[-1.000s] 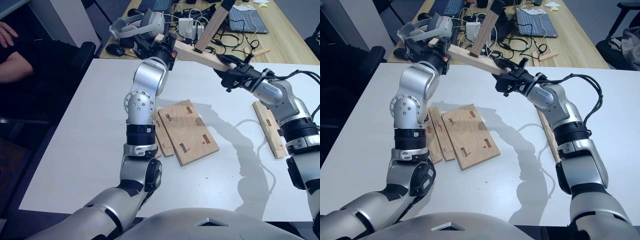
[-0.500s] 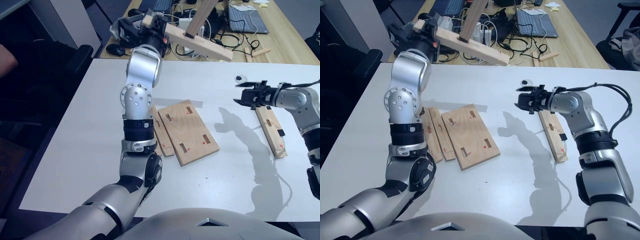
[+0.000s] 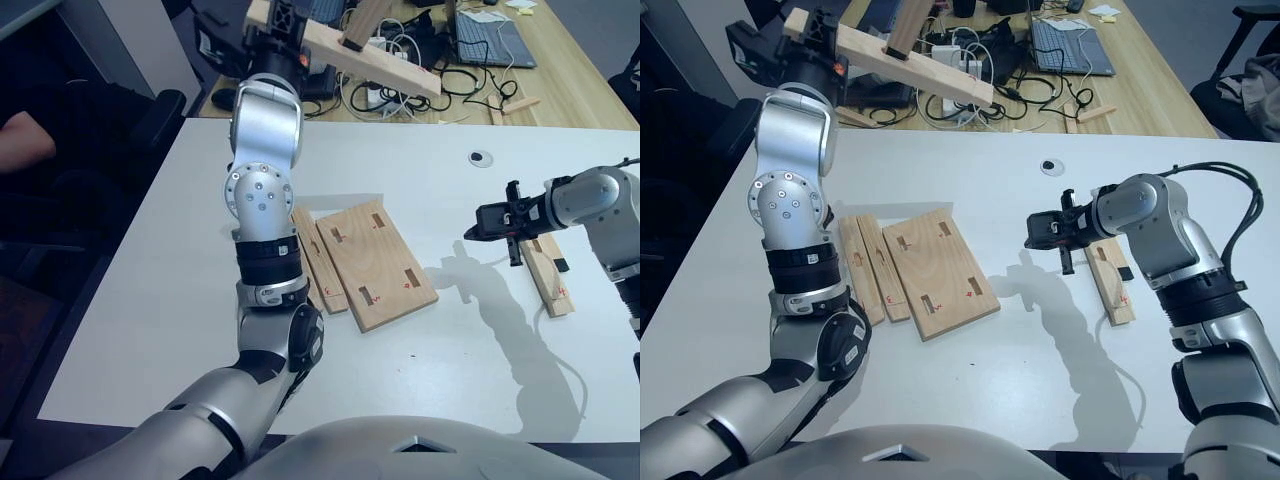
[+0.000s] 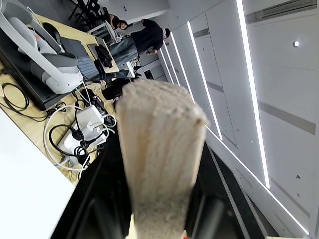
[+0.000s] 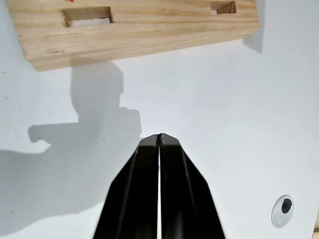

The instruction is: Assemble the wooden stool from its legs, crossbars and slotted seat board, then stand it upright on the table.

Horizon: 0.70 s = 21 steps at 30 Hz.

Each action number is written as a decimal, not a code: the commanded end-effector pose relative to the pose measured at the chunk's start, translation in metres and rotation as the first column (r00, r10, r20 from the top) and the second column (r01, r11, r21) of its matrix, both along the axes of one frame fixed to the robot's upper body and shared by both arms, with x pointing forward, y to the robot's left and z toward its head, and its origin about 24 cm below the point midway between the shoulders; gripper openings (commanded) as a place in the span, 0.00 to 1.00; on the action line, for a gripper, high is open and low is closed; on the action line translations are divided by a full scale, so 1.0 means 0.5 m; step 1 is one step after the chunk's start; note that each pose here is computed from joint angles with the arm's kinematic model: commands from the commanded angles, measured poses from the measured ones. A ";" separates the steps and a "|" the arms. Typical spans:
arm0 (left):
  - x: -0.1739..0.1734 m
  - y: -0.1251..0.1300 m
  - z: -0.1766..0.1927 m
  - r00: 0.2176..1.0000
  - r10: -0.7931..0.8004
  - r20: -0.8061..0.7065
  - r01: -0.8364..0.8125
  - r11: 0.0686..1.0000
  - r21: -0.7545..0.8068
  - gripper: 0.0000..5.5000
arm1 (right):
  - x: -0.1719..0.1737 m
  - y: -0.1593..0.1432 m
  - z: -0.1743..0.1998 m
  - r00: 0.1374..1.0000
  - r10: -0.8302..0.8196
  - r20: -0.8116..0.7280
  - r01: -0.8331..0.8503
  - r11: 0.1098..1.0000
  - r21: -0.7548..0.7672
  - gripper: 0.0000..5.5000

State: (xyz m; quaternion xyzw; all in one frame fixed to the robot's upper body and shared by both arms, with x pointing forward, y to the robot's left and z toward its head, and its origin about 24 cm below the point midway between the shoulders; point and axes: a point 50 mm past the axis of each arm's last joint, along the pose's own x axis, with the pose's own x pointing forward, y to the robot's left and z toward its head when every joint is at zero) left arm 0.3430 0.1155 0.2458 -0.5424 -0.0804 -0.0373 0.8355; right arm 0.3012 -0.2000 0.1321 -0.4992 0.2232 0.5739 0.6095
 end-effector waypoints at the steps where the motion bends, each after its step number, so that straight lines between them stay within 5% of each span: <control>1: -0.003 -0.008 0.012 1.000 -0.008 0.017 0.008 1.000 -0.014 0.19 | -0.009 0.047 -0.017 0.994 0.100 -0.052 -0.103 0.993 -0.060 0.00; 7: -0.007 -0.029 -0.011 0.997 -0.065 -0.035 0.065 0.998 -0.020 0.19 | -0.048 0.124 -0.112 0.959 0.128 -0.254 -0.145 0.988 -0.046 0.00; 13: -0.003 -0.035 -0.025 0.993 -0.097 -0.068 0.099 0.995 0.019 0.19 | -0.060 0.208 -0.153 0.961 0.120 -0.248 -0.124 0.992 0.000 0.00; 17: -0.003 -0.032 -0.032 0.991 -0.107 -0.083 0.111 0.992 0.053 0.19 | -0.043 0.249 -0.143 0.986 0.065 -0.152 -0.055 0.996 0.068 0.00; 21: 0.006 -0.025 -0.011 0.992 -0.115 -0.043 0.118 0.988 0.097 0.19 | -0.042 0.252 -0.053 0.987 0.066 -0.147 -0.028 0.970 0.242 0.00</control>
